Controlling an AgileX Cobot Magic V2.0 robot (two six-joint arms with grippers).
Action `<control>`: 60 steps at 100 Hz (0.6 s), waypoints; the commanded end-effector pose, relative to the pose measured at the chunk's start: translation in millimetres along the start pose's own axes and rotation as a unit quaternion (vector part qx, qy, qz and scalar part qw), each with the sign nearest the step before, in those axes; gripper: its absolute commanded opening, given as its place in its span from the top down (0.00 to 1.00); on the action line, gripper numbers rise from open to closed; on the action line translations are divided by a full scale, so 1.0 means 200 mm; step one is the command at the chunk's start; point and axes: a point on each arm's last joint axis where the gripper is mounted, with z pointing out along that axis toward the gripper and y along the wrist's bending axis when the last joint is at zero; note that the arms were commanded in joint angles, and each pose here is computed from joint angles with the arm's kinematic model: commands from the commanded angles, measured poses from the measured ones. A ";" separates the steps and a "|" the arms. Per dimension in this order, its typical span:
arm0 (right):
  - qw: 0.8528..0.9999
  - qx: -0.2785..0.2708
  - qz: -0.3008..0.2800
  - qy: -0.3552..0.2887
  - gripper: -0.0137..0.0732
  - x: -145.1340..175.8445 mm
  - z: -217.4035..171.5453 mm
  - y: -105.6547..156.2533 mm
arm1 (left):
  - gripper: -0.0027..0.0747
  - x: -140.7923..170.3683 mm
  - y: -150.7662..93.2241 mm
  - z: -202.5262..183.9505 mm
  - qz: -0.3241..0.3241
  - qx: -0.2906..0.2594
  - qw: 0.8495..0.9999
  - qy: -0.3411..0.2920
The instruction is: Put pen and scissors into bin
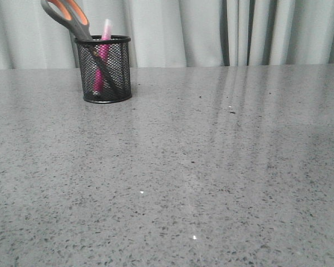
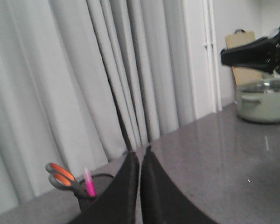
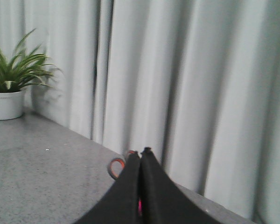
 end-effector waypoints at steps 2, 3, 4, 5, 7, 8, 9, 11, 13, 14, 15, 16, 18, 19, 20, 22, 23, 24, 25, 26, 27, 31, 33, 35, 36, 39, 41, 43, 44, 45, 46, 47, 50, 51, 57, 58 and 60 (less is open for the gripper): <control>0.997 0.062 0.024 -0.032 0.90 0.03 -0.30 0.01 | 0.99 0.03 -0.01 -0.02 -0.031 0.007 1.000 0.000; 0.997 0.068 0.028 -0.034 0.90 0.04 -0.32 0.01 | 0.99 0.03 -0.02 -0.02 -0.032 0.008 0.999 0.001; 0.996 0.071 0.035 -0.040 0.90 0.06 -0.36 0.02 | 0.99 0.04 -0.02 -0.02 -0.032 0.008 0.999 0.003; 0.995 0.078 0.039 -0.042 0.90 0.06 -0.38 0.01 | 0.99 0.05 -0.02 -0.02 -0.032 0.009 0.999 0.004; 0.994 0.084 0.049 -0.051 0.90 0.09 -0.44 0.02 | 0.99 0.05 -0.02 -0.03 -0.032 0.010 0.999 0.004; 0.993 0.090 0.052 -0.062 0.90 0.08 -0.48 0.03 | 0.99 0.06 -0.02 -0.03 -0.033 0.010 0.999 0.005; 0.992 0.092 0.059 -0.061 0.90 0.11 -0.50 0.03 | 0.99 0.06 -0.02 -0.03 -0.033 0.010 0.999 0.006; 0.990 0.101 0.067 -0.071 0.90 0.13 -0.56 0.03 | 0.99 0.07 -0.03 -0.03 -0.033 0.010 0.999 0.006; 0.987 0.110 0.074 -0.087 0.90 0.14 -0.61 0.04 | 0.99 0.07 -0.03 -0.03 -0.033 0.011 0.999 0.008; 0.987 0.112 0.077 -0.085 0.90 0.17 -0.63 0.04 | 0.99 0.07 -0.03 -0.03 -0.033 0.010 0.999 0.007; 0.985 0.117 0.080 -0.097 0.90 0.17 -0.66 0.04 | 0.99 0.08 -0.03 -0.03 -0.033 0.011 0.999 0.008; 0.985 0.119 0.085 -0.096 0.90 0.19 -0.67 0.04 | 0.99 0.08 -0.03 -0.03 -0.033 0.011 0.999 0.009; 0.982 0.126 0.093 -0.106 0.90 0.21 -0.72 0.05 | 0.99 0.08 -0.03 -0.03 -0.033 0.011 0.999 0.008; 0.981 0.131 0.096 -0.109 0.90 0.22 -0.73 0.05 | 0.99 0.08 -0.03 -0.03 -0.034 0.011 0.999 0.009; 0.979 0.132 0.103 -0.119 0.90 0.22 -0.76 0.05 | 0.99 0.08 -0.03 -0.03 -0.034 0.011 0.999 0.009; 0.975 0.137 0.115 -0.128 0.90 0.25 -0.79 0.05 | 0.99 0.08 -0.03 -0.03 -0.034 0.011 0.999 0.009; 0.975 0.139 0.119 -0.127 0.90 0.26 -0.80 0.05 | 0.99 0.08 -0.03 -0.03 -0.034 0.011 0.999 0.009; 0.973 0.141 0.127 -0.130 0.90 0.27 -0.81 0.05 | 0.99 0.08 -0.03 -0.03 -0.034 0.011 0.999 0.009; 0.972 0.142 0.131 -0.135 0.90 0.28 -0.82 0.05 | 0.99 0.08 -0.03 -0.03 -0.034 0.011 0.999 0.009; 0.971 0.146 0.134 -0.136 0.90 0.29 -0.83 0.05 | 0.99 0.08 -0.03 -0.03 -0.034 0.011 0.999 0.009; 0.969 0.145 0.139 -0.143 0.90 0.30 -0.85 0.06 | 0.99 0.08 -0.03 -0.03 -0.034 0.011 0.999 0.009; 0.966 0.150 0.154 -0.145 0.90 0.33 -0.87 0.05 | 0.99 0.08 -0.03 -0.03 -0.034 0.011 0.999 0.009; 0.966 0.148 0.158 -0.139 0.90 0.34 -0.86 0.05 | 0.99 0.08 -0.03 -0.03 -0.034 0.010 0.999 0.008; 0.966 0.148 0.163 -0.135 0.90 0.35 -0.86 0.05 | 0.99 0.08 -0.03 -0.03 -0.032 0.009 0.999 0.008; 0.967 0.148 0.161 -0.131 0.90 0.35 -0.85 0.05 | 0.99 0.08 -0.03 -0.03 -0.032 0.009 0.999 0.008; 0.972 0.139 0.150 -0.120 0.90 0.36 -0.83 0.05 | 0.99 0.08 -0.03 -0.03 -0.034 0.011 0.999 0.008; 0.975 0.132 0.141 -0.114 0.90 0.36 -0.81 0.06 | 0.99 0.08 -0.03 -0.03 -0.035 0.011 0.999 0.008; 0.976 0.129 0.137 -0.106 0.90 0.36 -0.80 0.06 | 0.99 0.08 -0.03 -0.03 -0.035 0.011 0.999 0.008; 0.977 0.127 0.133 -0.104 0.90 0.36 -0.79 0.06 | 0.99 0.08 -0.03 -0.03 -0.035 0.011 0.999 0.009; 0.978 0.125 0.131 -0.103 0.90 0.36 -0.79 0.06 | 0.99 0.08 -0.03 -0.03 -0.035 0.011 0.999 0.009; 0.979 0.123 0.129 -0.097 0.90 0.36 -0.78 0.06 | 0.99 0.08 -0.03 -0.03 -0.035 0.012 0.999 0.010; 0.980 0.121 0.127 -0.095 0.90 0.36 -0.77 0.06 | 0.99 0.08 -0.03 -0.03 -0.035 0.012 0.999 0.010; 0.982 0.119 0.121 -0.082 0.90 0.37 -0.74 0.06 | 0.99 0.09 -0.03 -0.03 -0.034 0.012 0.999 0.010; 0.983 0.118 0.119 -0.080 0.90 0.37 -0.74 0.06 | 0.99 0.09 -0.03 -0.03 -0.034 0.012 0.999 0.010; 0.985 0.118 0.106 -0.062 0.90 0.38 -0.70 0.06 | 0.99 0.09 -0.03 -0.03 -0.034 0.013 0.999 0.011; 0.986 0.118 0.105 -0.061 0.90 0.38 -0.70 0.06 | 0.99 0.09 -0.03 -0.03 -0.034 0.013 0.999 0.011; 0.986 0.119 0.101 -0.057 0.90 0.39 -0.69 0.05 | 0.99 0.09 -0.03 -0.03 -0.034 0.013 0.999 0.011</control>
